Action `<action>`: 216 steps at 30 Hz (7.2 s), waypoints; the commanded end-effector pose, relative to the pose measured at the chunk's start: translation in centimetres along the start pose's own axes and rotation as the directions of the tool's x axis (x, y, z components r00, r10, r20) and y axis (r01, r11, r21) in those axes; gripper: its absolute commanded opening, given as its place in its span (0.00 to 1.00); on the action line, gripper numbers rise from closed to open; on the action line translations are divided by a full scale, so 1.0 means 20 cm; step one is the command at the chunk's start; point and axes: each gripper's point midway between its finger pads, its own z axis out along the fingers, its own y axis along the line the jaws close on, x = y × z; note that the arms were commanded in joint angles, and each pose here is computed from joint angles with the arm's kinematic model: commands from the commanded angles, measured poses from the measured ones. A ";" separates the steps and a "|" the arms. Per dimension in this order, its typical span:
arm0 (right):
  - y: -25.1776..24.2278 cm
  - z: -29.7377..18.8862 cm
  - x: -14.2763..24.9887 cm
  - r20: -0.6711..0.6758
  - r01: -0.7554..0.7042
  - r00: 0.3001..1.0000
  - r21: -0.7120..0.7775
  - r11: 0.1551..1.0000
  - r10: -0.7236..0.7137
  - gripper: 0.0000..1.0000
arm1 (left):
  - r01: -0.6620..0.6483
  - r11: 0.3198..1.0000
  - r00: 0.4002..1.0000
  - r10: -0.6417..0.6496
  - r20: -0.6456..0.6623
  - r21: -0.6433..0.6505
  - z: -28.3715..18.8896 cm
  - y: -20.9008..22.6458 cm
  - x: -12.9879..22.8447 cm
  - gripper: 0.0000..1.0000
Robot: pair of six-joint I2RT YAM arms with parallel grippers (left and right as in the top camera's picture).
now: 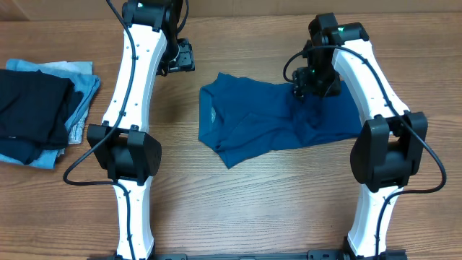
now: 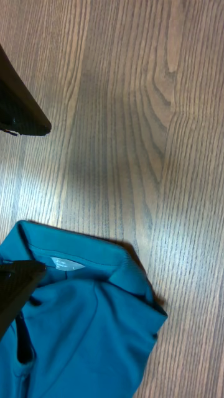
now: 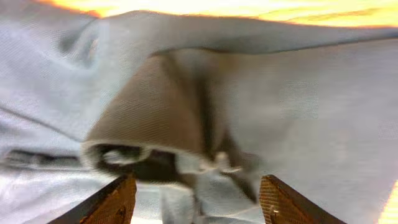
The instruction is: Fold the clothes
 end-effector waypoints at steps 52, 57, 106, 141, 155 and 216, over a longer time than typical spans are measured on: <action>-0.67 0.30 0.07 0.096 -0.023 0.994 -0.276 0.961 0.051 0.77 | -0.160 0.972 0.987 0.157 0.034 0.172 -0.05 -0.45 0.11 0.67; -0.60 0.29 0.06 0.130 0.036 0.991 -0.358 0.933 0.012 0.79 | -0.160 0.972 0.987 0.157 0.029 0.170 -0.04 -0.45 0.11 0.67; -0.02 -0.33 -0.20 0.197 0.156 0.970 -0.067 0.986 -0.140 0.04 | -0.185 0.979 0.982 0.181 0.053 0.080 -0.02 -0.38 0.08 0.72; 0.56 -0.01 -0.05 0.161 0.327 0.941 -0.186 0.927 -0.299 0.04 | -0.153 0.986 0.987 0.150 0.049 0.064 -0.01 -0.30 0.04 0.74; 0.65 -0.03 0.03 0.123 0.338 0.941 -0.293 0.895 -0.315 0.80 | -0.153 0.986 0.988 0.150 0.046 0.073 -0.01 -0.31 0.05 0.74; -0.08 0.12 -0.39 0.335 -0.041 0.940 -0.091 0.995 0.069 0.49 | -0.315 0.902 0.937 0.345 -0.056 0.295 0.34 -1.07 0.45 0.13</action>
